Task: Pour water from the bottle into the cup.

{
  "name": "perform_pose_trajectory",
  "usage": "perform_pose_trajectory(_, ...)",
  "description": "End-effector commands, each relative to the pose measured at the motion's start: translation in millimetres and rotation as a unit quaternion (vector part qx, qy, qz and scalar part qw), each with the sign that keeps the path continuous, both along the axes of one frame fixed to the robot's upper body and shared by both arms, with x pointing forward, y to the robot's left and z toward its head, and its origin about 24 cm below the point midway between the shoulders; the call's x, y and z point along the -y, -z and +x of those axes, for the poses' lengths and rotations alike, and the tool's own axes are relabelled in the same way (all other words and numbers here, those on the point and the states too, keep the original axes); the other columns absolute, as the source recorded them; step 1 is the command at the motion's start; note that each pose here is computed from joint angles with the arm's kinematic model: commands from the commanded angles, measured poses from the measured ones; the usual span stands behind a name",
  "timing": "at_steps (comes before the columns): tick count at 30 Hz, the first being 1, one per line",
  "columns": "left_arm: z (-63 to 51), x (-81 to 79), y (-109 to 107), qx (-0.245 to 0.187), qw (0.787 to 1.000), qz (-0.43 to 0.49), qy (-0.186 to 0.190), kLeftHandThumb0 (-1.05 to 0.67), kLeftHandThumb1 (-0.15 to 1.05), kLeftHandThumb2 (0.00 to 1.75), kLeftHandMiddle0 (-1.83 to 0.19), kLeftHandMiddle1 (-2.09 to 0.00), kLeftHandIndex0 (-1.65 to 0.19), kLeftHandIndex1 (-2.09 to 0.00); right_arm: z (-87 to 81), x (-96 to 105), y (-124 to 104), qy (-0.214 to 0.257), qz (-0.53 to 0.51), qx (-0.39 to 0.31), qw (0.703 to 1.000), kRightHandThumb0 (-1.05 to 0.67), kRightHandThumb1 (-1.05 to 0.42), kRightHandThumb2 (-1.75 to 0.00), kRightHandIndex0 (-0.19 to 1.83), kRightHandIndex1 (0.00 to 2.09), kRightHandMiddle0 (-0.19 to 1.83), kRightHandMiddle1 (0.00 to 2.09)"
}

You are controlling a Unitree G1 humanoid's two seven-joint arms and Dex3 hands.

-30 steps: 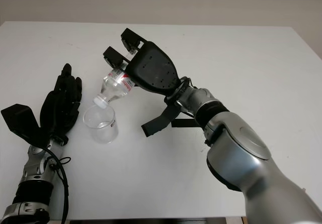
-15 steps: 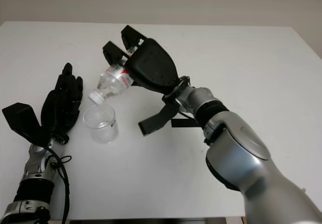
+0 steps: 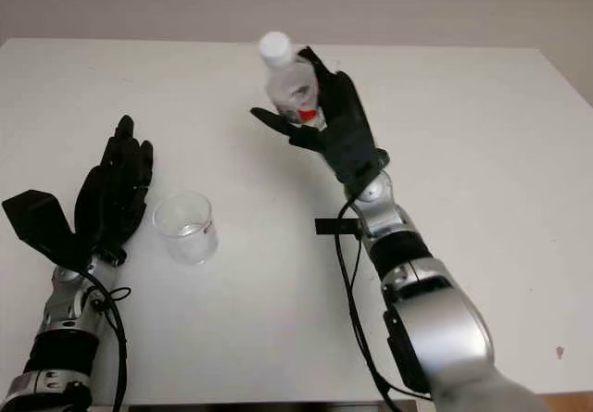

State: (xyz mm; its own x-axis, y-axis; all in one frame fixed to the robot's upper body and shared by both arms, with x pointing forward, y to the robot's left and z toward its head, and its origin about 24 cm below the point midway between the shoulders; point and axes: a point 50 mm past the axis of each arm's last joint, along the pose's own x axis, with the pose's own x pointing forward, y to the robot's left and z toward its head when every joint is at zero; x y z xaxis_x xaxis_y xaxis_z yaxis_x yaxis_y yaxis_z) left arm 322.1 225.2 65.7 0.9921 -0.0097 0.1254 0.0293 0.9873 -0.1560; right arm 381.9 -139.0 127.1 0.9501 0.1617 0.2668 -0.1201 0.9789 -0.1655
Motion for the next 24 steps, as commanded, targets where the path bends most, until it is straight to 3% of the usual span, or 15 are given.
perform_pose_trajectory(1, -2.6, -4.2, -1, 0.003, 1.0, 0.003, -0.005, -0.72, 1.05, 0.55, 0.13, -0.05, 0.12, -0.05, -6.2, 1, -4, -0.005, 0.039, 0.001, 0.999, -0.41, -1.05, -0.43, 1.19, 2.09, 0.78, 2.09)
perform_pose_trajectory(5, -2.9, -4.3, -2, 0.002, 1.0, 0.004, -0.006, -0.72, 1.05, 0.56, 0.11, -0.06, 0.12, -0.06, -21.3, 12, 2, -0.002, 0.074, -0.023, 0.997, -0.4, -1.05, -0.45, 1.23, 2.09, 0.72, 2.09)
perform_pose_trajectory(14, -3.9, -1.4, 1, -0.005, 1.0, -0.006, 0.001, -0.72, 1.05, 0.55, 0.12, -0.05, 0.12, -0.05, -50.6, 29, 5, -0.002, 0.083, -0.086, 0.993, -0.43, -1.05, -0.41, 1.28, 2.09, 0.93, 2.09)
perform_pose_trajectory(24, -5.6, -0.7, 3, -0.007, 1.0, -0.008, 0.006, -0.72, 1.05, 0.53, 0.13, -0.05, 0.12, -0.05, -59.3, 33, 9, 0.01, 0.037, -0.097, 0.995, -0.4, -1.05, -0.44, 1.2, 2.09, 0.93, 2.09)
